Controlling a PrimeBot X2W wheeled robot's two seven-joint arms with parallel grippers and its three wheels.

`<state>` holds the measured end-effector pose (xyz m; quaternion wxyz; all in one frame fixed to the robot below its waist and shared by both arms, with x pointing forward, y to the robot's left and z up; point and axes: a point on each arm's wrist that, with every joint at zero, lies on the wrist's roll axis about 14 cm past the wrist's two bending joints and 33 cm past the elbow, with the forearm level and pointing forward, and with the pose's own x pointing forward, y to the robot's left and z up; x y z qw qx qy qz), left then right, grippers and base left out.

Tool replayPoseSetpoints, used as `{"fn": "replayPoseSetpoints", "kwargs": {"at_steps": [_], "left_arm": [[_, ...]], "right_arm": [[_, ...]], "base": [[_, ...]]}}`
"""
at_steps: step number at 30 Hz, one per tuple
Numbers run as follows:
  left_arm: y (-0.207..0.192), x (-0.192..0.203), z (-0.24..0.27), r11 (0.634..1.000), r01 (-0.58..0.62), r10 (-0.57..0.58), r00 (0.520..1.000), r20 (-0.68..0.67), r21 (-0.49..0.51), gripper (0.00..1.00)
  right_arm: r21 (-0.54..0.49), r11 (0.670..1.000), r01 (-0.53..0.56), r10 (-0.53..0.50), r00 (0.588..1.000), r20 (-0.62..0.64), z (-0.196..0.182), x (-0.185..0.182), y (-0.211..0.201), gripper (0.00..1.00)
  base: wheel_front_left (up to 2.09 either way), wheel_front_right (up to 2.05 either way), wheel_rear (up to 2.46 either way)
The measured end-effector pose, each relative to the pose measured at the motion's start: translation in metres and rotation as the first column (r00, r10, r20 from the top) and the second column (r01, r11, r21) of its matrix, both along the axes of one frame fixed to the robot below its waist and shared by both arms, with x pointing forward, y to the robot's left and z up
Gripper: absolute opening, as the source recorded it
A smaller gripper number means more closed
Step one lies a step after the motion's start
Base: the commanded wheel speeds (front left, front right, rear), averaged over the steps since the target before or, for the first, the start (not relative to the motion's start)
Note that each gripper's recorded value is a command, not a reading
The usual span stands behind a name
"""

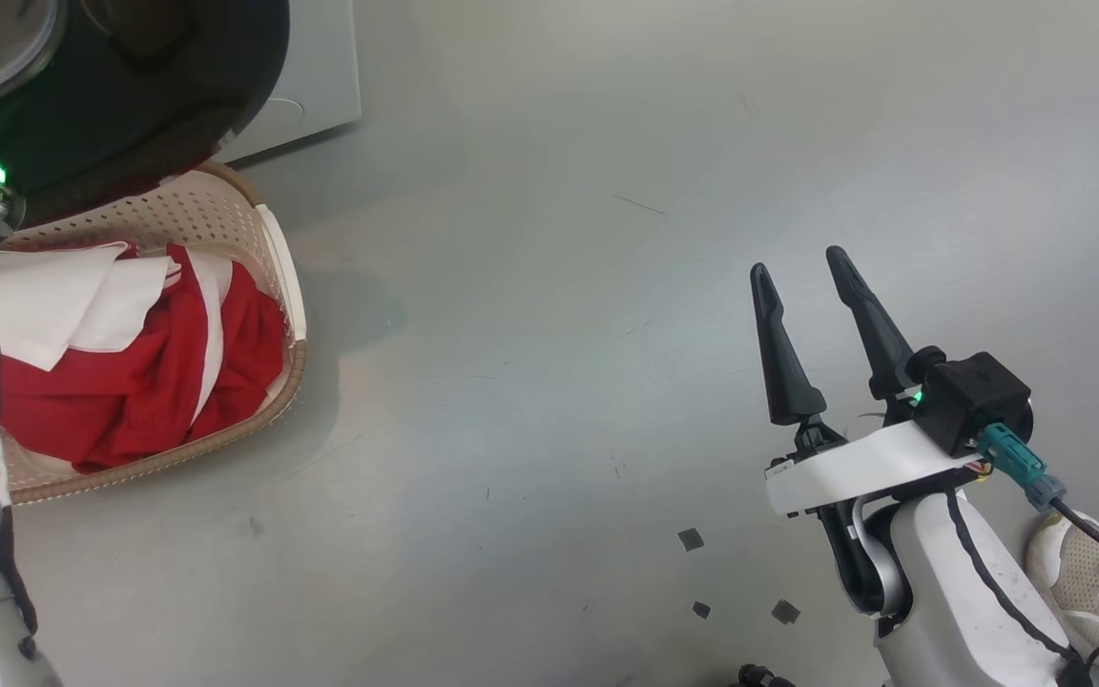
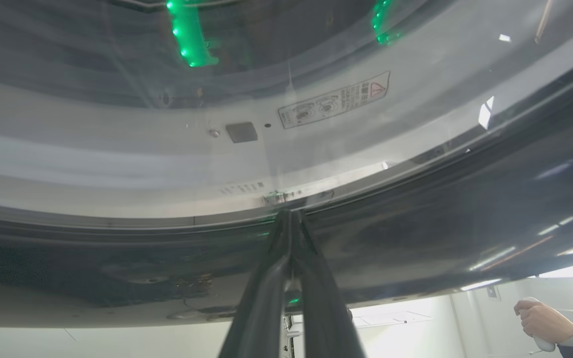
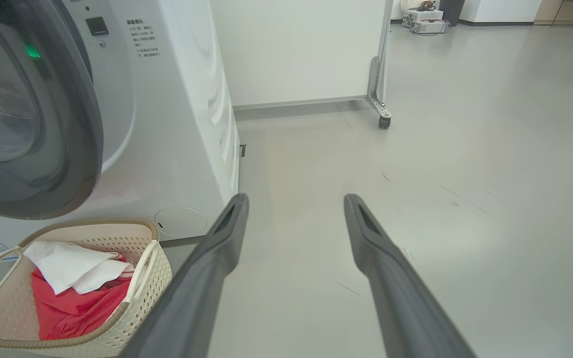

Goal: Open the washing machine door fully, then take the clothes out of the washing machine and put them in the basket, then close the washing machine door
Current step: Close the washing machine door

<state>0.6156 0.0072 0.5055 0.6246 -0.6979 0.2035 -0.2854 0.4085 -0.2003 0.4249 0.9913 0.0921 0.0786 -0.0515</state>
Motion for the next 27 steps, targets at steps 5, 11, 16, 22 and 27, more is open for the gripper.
{"fn": "replayPoseSetpoints", "kwargs": {"at_steps": [5, 11, 16, 22, 27], "left_arm": [[-0.005, 0.01, 0.0, 1.0, -0.01, 0.01, 1.0, 0.001, 0.024, 0.0], [-0.007, 0.02, 0.001, 0.999, -0.035, 0.035, 0.999, -0.005, 0.028, 0.0], [-0.009, 0.02, -0.003, 0.999, -0.032, 0.032, 0.999, -0.017, 0.031, 0.0], [-0.009, 0.013, -0.006, 1.0, -0.014, 0.015, 1.0, -0.021, 0.025, 0.0], [0.0, -0.003, -0.024, 1.0, -0.011, 0.013, 0.997, -0.07, 0.026, 0.0]], "right_arm": [[-0.006, 1.0, 0.021, -0.021, 1.0, 0.002, 0.002, -0.002, -0.006, 1.0], [-0.009, 1.0, 0.028, -0.028, 1.0, 0.003, 0.003, -0.003, -0.009, 1.0], [-0.011, 0.999, 0.035, -0.035, 0.999, 0.008, 0.004, -0.003, -0.01, 1.0], [-0.005, 0.999, 0.039, -0.038, 0.999, 0.025, 0.008, 0.002, -0.011, 1.0], [0.007, 1.0, 0.02, -0.02, 0.999, 0.035, 0.008, 0.008, -0.004, 1.0]], "base": [[0.0, 0.0, 0.0], [0.0, 0.0, 0.0], [0.0, 0.0, 0.0], [0.0, 0.0, 0.0], [0.0, 0.0, 0.0]]}}
